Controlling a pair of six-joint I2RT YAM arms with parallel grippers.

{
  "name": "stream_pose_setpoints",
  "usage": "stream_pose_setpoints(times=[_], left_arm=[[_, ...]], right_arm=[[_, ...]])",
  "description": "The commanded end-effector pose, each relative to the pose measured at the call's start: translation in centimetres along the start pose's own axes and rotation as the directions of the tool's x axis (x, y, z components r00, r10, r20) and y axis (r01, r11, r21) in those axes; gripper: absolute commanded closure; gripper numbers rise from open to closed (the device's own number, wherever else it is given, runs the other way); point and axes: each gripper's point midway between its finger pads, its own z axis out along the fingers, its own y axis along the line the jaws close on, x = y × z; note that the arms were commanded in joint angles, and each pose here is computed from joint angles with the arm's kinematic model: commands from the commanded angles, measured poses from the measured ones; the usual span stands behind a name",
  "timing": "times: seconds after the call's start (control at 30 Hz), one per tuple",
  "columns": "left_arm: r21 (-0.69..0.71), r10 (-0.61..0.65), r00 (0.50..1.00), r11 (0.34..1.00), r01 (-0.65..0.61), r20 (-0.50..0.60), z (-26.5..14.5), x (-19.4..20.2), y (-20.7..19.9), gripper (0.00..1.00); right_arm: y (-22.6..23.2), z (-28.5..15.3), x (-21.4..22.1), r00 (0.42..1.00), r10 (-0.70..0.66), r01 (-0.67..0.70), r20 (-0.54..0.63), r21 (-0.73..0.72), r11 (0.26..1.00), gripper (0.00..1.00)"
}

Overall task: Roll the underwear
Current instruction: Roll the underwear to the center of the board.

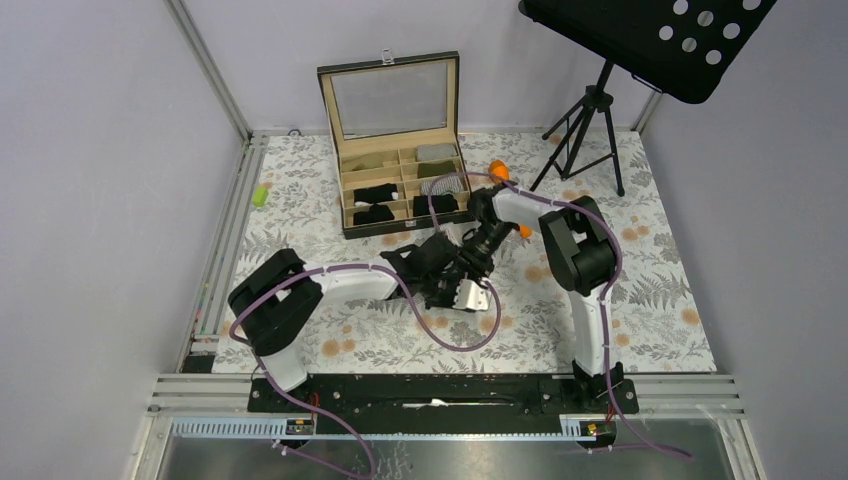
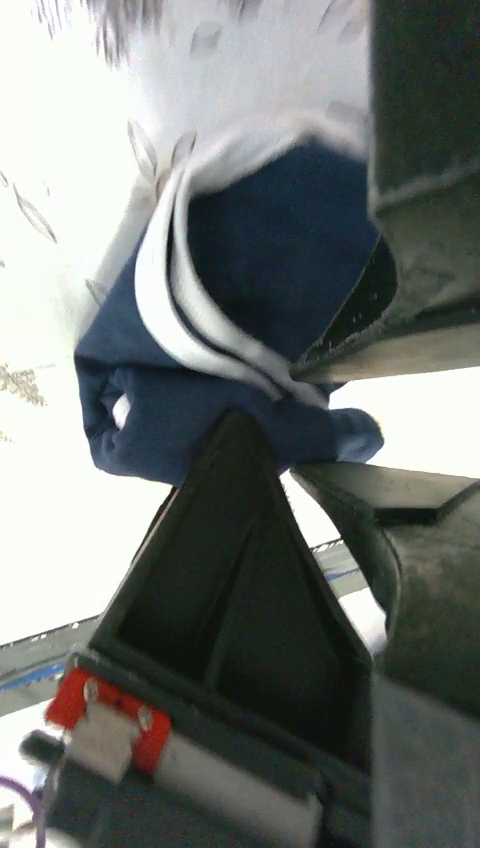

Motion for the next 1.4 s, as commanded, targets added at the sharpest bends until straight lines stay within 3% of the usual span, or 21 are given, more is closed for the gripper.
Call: stream_pose_setpoints(times=[0.0, 0.17, 0.3, 0.43, 0.5, 0.6, 0.7, 0.8, 0.9, 1.07, 1.23, 1.37], left_arm=[[0.155, -0.059, 0.997, 0.986, 0.067, -0.057, -0.2, 0.9, -3.3, 1.00], [0.297, -0.201, 0.974, 0.929, 0.223, -0.104, -1.1, 0.6, -4.6, 1.00], [0.407, -0.366, 0.919, 0.824, 0.394, -0.149, -1.3, -0.5, -5.2, 1.00], [0.457, -0.493, 0.843, 0.712, 0.533, -0.215, -0.4, -1.3, -4.9, 1.00], [0.481, -0.548, 0.793, 0.638, 0.601, -0.266, 0.2, -1.2, -4.7, 1.00], [0.525, -0.627, 0.701, 0.491, 0.695, -0.341, 1.1, -0.8, -4.8, 1.00], [0.557, -0.711, 0.605, 0.358, 0.750, -0.358, 1.8, -0.3, -4.1, 1.00], [0.556, -0.767, 0.539, 0.293, 0.778, -0.349, 2.6, 0.2, -3.2, 1.00], [0.554, -0.781, 0.516, 0.271, 0.787, -0.352, 3.1, 0.3, -3.0, 0.98], [0.537, -0.779, 0.511, 0.273, 0.798, -0.363, 3.6, 0.8, -2.8, 0.96], [0.531, -0.783, 0.500, 0.263, 0.806, -0.371, 3.5, 0.7, -2.8, 0.94], [0.518, -0.780, 0.498, 0.267, 0.813, -0.379, 3.7, 1.0, -2.8, 0.93]], right_arm=[[0.6, -8.2, -4.8, 0.977, -0.201, 0.184, 0.066, 0.208, 0.961, 0.54], [3.2, -18.7, -9.5, 0.910, -0.344, 0.224, 0.230, 0.424, 0.878, 0.46], [3.2, -26.1, -9.7, 0.825, -0.390, 0.031, 0.409, 0.656, 0.754, 0.41], [2.6, -30.2, -5.4, 0.729, -0.494, -0.197, 0.474, 0.836, 0.512, 0.40], [3.1, -30.0, -2.2, 0.696, -0.532, -0.293, 0.482, 0.867, 0.403, 0.34], [4.0, -27.5, 1.5, 0.704, -0.518, -0.326, 0.486, 0.869, 0.372, 0.26], [4.7, -23.0, 4.3, 0.769, -0.437, -0.248, 0.466, 0.848, 0.467, 0.23], [6.2, -18.3, 6.2, 0.804, -0.429, -0.102, 0.412, 0.806, 0.583, 0.32], [6.9, -14.4, 8.1, 0.823, -0.494, 0.097, 0.282, 0.786, 0.611, 0.43], [6.6, -9.7, 7.8, 0.817, -0.575, 0.372, 0.047, 0.718, 0.588, 0.45], [6.2, -7.0, 2.1, 0.712, -0.701, 0.527, -0.034, 0.686, 0.501, 0.46], [6.0, -3.6, -0.1, 0.625, -0.771, 0.654, -0.119, 0.620, 0.434, 0.45]])
